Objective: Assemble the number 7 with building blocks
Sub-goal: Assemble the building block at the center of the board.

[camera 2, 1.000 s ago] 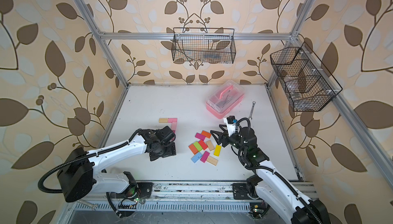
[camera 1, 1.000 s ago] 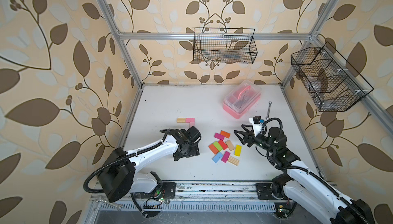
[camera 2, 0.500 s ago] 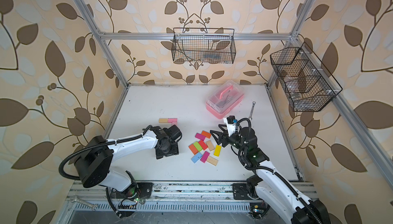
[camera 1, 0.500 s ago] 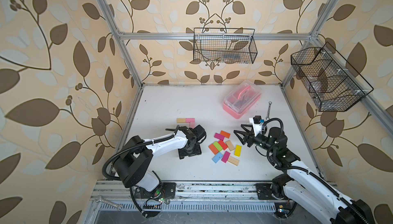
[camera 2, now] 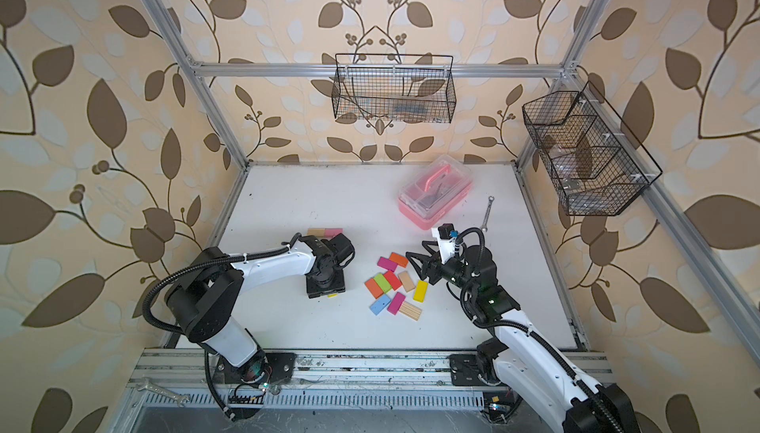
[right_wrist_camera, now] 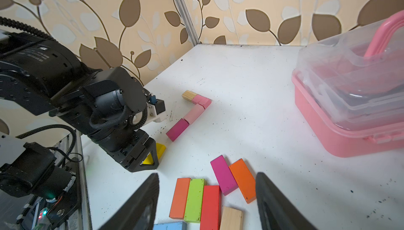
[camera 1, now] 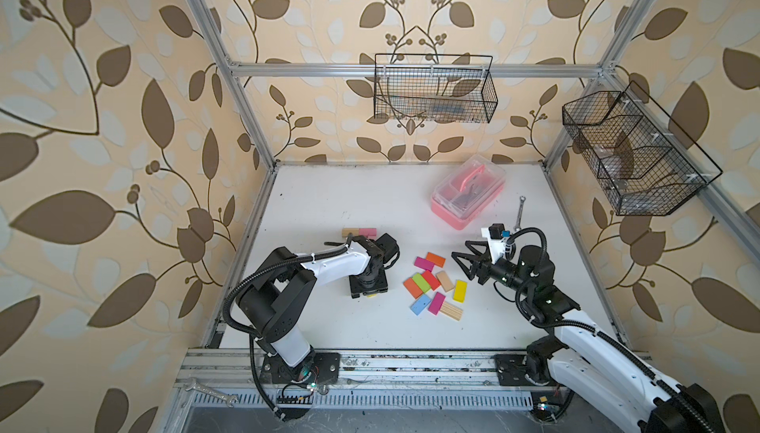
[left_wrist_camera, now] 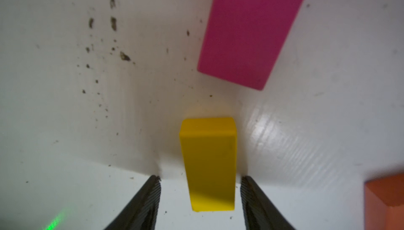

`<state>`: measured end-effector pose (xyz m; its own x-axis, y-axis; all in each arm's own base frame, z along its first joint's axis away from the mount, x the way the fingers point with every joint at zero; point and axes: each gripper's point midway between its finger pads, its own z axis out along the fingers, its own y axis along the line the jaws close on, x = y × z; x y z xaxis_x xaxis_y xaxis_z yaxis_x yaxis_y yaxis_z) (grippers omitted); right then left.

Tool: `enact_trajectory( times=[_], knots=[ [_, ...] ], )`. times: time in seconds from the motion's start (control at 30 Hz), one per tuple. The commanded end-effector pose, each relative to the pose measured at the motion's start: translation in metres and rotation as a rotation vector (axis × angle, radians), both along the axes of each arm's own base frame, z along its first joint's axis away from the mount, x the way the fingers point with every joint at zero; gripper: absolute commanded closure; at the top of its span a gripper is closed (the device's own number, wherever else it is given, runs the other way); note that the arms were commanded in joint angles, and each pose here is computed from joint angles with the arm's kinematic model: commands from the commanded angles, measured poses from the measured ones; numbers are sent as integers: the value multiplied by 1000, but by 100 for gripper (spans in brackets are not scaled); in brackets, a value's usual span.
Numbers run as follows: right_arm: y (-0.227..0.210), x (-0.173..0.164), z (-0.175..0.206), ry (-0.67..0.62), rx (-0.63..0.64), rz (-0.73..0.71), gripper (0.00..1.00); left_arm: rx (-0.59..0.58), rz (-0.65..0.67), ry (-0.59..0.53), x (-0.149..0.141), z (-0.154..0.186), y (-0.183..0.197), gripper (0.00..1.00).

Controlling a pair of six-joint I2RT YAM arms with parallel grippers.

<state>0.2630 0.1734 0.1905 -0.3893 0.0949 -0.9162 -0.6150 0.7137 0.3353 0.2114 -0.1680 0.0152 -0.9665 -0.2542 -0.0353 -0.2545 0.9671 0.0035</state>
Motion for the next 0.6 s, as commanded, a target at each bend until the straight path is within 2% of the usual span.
enact_trajectory(
  times=[0.0, 0.07, 0.3, 0.5, 0.57],
  knots=[
    [0, 1, 6, -19, 7, 3, 30, -2, -26, 7, 7, -1, -4, 45],
    [0, 2, 6, -15, 6, 1, 30, 5, -33, 17, 7, -5, -4, 51],
    [-1, 3, 5, -9, 5, -7, 30, 3, -48, 30, 9, -8, -5, 62],
    [-2, 4, 3, -3, 0, -18, 30, -5, -70, 40, 8, -6, -1, 78],
    [-3, 4, 2, -1, -2, -21, 31, -2, -73, 44, 8, -5, 2, 80]
  ],
)
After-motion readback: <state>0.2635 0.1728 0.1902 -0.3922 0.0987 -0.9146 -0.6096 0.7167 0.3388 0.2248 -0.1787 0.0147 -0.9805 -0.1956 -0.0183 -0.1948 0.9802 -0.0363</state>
